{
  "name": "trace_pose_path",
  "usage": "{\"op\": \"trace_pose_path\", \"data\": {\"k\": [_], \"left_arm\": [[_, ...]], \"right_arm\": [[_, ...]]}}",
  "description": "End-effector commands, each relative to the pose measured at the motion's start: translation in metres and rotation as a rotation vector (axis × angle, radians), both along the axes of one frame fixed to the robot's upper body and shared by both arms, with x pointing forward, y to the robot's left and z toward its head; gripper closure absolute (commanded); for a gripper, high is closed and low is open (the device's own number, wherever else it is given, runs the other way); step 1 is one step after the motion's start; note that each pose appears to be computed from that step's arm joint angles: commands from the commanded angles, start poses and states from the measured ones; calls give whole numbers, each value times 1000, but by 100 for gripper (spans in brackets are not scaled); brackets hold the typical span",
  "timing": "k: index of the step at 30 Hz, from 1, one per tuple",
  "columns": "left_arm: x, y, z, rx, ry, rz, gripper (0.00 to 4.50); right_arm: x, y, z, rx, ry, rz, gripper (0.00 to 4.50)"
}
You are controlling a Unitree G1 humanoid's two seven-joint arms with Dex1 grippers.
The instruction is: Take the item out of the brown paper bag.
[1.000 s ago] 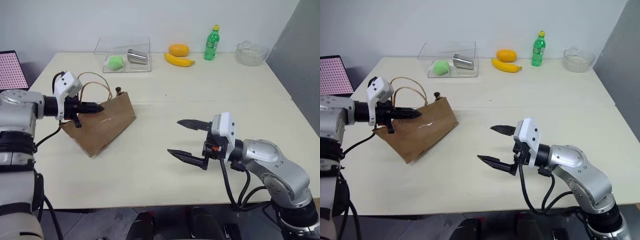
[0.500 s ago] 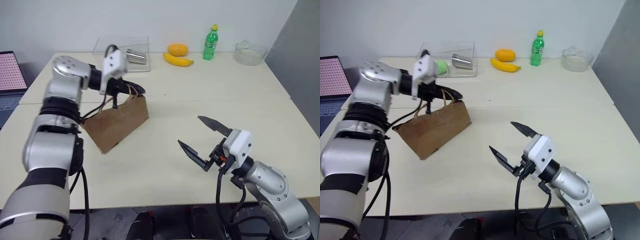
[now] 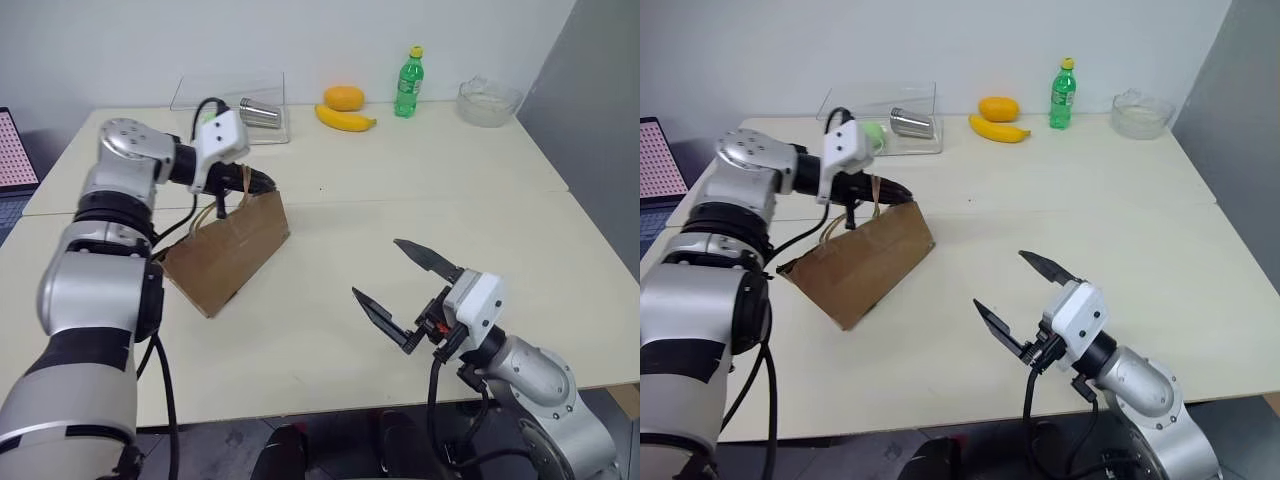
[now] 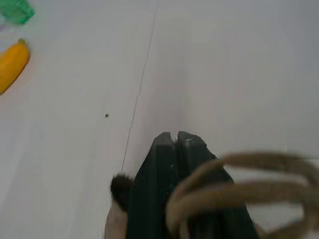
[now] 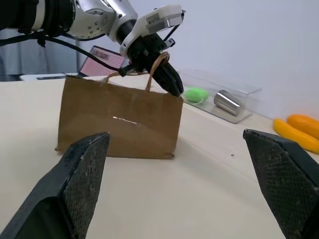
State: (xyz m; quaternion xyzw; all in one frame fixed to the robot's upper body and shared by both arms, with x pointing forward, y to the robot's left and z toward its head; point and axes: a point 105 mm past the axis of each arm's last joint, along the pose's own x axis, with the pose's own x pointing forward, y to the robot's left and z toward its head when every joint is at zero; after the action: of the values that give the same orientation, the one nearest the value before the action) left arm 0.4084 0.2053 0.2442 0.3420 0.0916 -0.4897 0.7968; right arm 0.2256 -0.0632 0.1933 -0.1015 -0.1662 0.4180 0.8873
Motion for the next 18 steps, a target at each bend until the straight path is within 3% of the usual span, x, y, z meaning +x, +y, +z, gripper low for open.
{"op": "trace_pose_path", "data": {"k": [1, 10, 11, 18], "left_arm": [[-5, 18, 17, -29, -31, 49, 299], [-28, 58, 31, -172, 69, 150, 18], [-31, 61, 32, -183, 82, 157, 1], [-47, 79, 31, -291, 172, 229, 1]], "right_arm": [[0, 3, 8, 15, -20, 66, 0], [11, 15, 6, 31, -17, 170, 0], [12, 16, 6, 31, -18, 177, 0], [17, 20, 6, 34, -25, 216, 0]]}}
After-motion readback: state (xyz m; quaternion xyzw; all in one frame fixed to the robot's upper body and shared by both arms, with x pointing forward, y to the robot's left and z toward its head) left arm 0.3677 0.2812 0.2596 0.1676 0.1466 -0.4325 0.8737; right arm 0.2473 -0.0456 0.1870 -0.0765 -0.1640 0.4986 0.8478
